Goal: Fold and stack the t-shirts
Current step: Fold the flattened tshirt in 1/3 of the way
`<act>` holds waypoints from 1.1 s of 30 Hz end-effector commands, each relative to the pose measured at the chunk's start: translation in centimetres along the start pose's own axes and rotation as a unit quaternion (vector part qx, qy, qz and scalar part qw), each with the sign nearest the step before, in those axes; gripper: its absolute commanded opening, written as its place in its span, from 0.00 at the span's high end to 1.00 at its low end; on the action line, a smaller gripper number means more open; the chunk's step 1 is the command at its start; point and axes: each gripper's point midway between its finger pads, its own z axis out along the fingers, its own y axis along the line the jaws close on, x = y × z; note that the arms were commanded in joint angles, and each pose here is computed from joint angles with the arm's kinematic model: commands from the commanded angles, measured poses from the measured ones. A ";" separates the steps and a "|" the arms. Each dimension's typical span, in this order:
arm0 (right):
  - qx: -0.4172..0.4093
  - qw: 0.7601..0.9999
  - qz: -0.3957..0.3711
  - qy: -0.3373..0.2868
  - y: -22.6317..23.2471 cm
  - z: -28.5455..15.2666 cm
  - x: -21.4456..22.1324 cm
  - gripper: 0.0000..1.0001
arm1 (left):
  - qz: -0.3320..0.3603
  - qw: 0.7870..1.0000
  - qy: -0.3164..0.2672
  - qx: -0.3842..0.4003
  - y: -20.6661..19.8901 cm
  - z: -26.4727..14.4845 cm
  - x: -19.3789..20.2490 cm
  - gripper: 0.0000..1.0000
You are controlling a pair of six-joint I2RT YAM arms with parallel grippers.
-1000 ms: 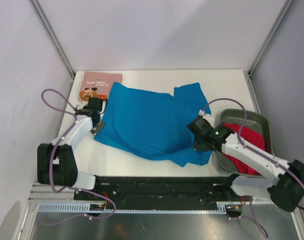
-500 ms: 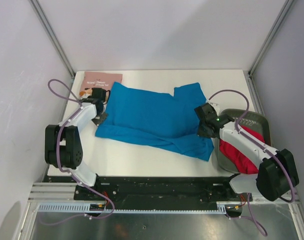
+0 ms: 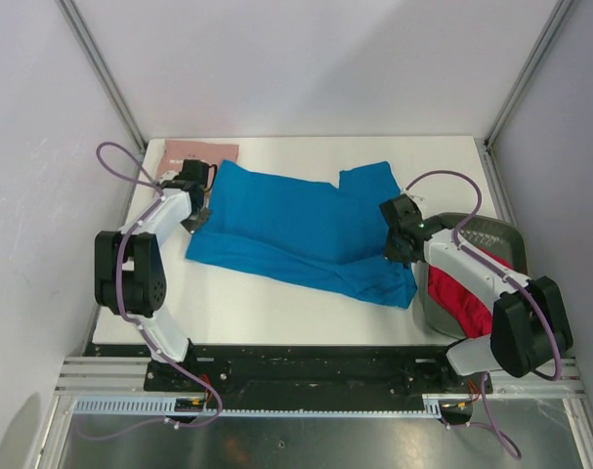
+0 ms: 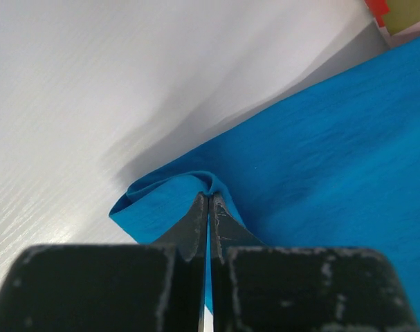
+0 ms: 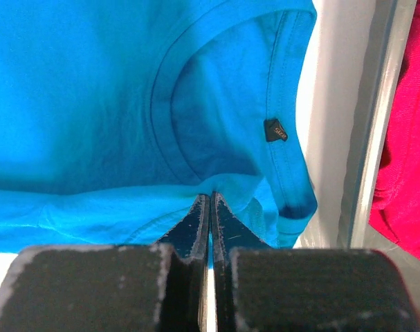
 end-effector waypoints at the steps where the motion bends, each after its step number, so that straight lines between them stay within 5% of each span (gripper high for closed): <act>1: -0.007 0.999 0.004 -0.034 0.6 -0.4 -2.5 1.00 | -0.001 1.000 -0.029 0.001 -1.1 0.0 -2.0 1.00; 20: -0.002 1.000 0.004 -0.027 0.2 1.6 -3.0 0.95 | 0.031 0.999 -0.018 0.020 -2.7 1.8 -1.8 1.00; 27: -0.034 0.998 0.001 -0.045 1.2 1.0 -4.6 0.57 | 0.045 0.997 -0.018 0.061 -3.4 1.2 -2.3 0.67; 33: -0.045 0.998 -0.011 -0.040 2.0 -1.3 -2.9 0.59 | 0.037 0.994 -0.030 0.096 -2.6 -1.7 -3.0 0.52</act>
